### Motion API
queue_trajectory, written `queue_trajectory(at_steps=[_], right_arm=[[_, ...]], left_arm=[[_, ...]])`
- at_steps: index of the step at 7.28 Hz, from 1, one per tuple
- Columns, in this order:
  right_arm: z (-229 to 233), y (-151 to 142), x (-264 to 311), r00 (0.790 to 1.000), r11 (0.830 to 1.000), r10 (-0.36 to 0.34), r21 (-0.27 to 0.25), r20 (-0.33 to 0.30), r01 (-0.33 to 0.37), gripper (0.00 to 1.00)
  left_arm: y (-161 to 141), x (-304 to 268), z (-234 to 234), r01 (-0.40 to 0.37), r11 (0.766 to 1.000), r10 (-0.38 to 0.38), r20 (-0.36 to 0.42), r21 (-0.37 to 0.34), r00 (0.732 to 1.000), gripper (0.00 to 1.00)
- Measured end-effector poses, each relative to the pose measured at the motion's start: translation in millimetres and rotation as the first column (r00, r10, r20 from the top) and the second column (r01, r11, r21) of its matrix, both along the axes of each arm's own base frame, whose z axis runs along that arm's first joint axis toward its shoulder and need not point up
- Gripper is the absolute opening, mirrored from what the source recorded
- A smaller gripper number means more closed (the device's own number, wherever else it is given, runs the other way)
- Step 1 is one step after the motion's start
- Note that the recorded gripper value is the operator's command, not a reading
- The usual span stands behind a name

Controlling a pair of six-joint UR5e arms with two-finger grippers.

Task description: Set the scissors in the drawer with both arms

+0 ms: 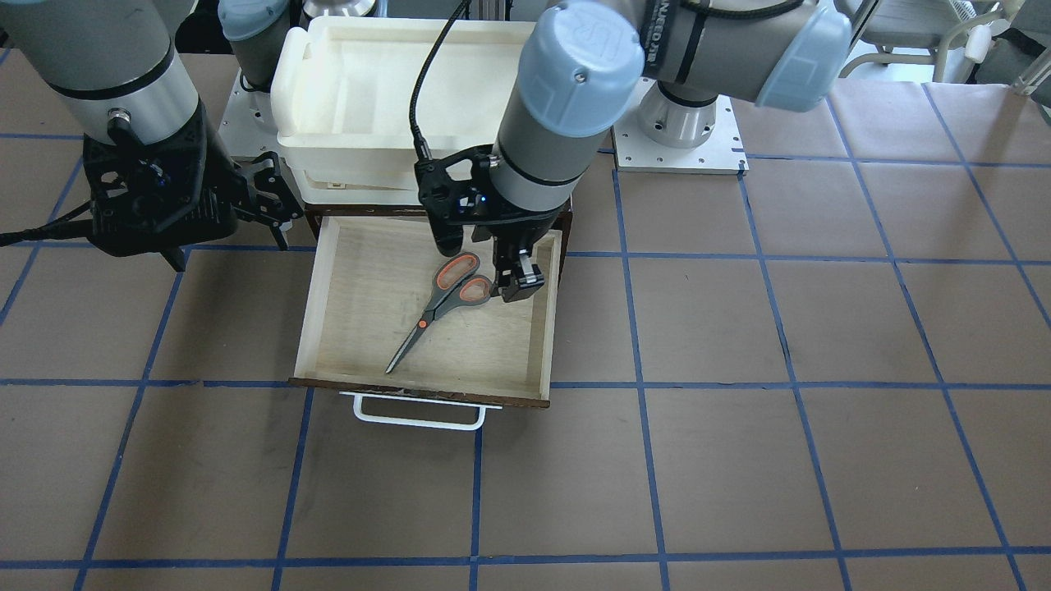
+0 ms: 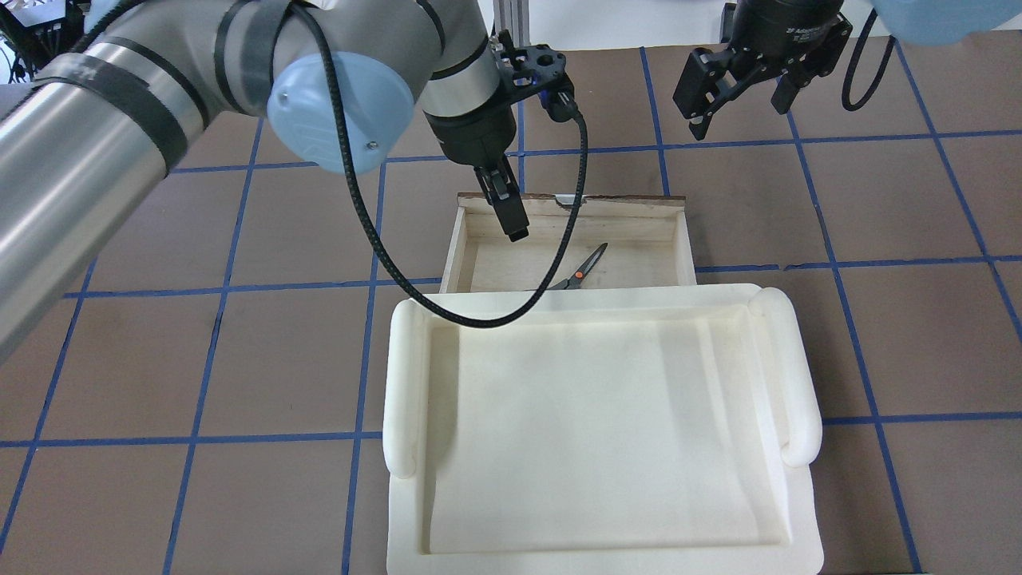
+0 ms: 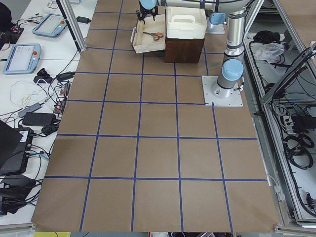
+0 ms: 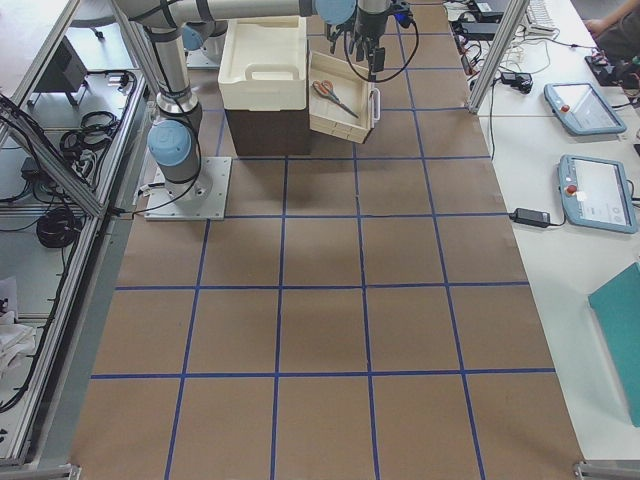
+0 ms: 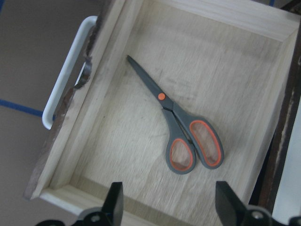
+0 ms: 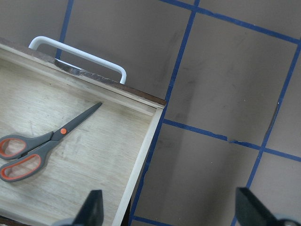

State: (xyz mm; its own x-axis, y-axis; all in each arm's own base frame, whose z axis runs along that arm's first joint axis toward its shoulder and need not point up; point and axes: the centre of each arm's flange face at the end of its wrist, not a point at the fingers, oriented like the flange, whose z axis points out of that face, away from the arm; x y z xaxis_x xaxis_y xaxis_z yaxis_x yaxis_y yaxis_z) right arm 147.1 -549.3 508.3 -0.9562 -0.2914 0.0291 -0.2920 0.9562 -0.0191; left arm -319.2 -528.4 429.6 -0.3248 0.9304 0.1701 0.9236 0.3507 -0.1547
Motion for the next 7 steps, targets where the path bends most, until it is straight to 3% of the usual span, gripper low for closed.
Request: queue_trajectory(at_steps=[2,3,4,5,7], right_arm=[[13,8,0,1.000,1.000,-0.011,-0.025,-0.001,0.011,1.00],[18,13,-1,0.999,0.999,-0.044,-0.032,-0.004,0.044,1.00],[22,16,0,0.995,0.994,-0.099,-0.039,0.004,0.099,1.00],[21,17,2,0.990,0.990,-0.137,-0.041,0.011,0.138,1.00],[21,15,3,0.988,0.986,-0.156,-0.049,0.017,0.157,1.00]], left_arm=[[17,49,50,-0.119,0.993,0.120,0.024,-0.016,0.993,0.77],[22,82,72,-0.240,0.970,0.241,0.047,-0.034,0.969,0.78],[25,118,90,-0.373,0.926,0.376,0.056,-0.051,0.925,0.81],[28,151,102,-0.527,0.848,0.530,0.062,-0.056,0.846,0.82],[31,200,107,-0.761,0.646,0.763,0.101,-0.063,0.639,0.82]])
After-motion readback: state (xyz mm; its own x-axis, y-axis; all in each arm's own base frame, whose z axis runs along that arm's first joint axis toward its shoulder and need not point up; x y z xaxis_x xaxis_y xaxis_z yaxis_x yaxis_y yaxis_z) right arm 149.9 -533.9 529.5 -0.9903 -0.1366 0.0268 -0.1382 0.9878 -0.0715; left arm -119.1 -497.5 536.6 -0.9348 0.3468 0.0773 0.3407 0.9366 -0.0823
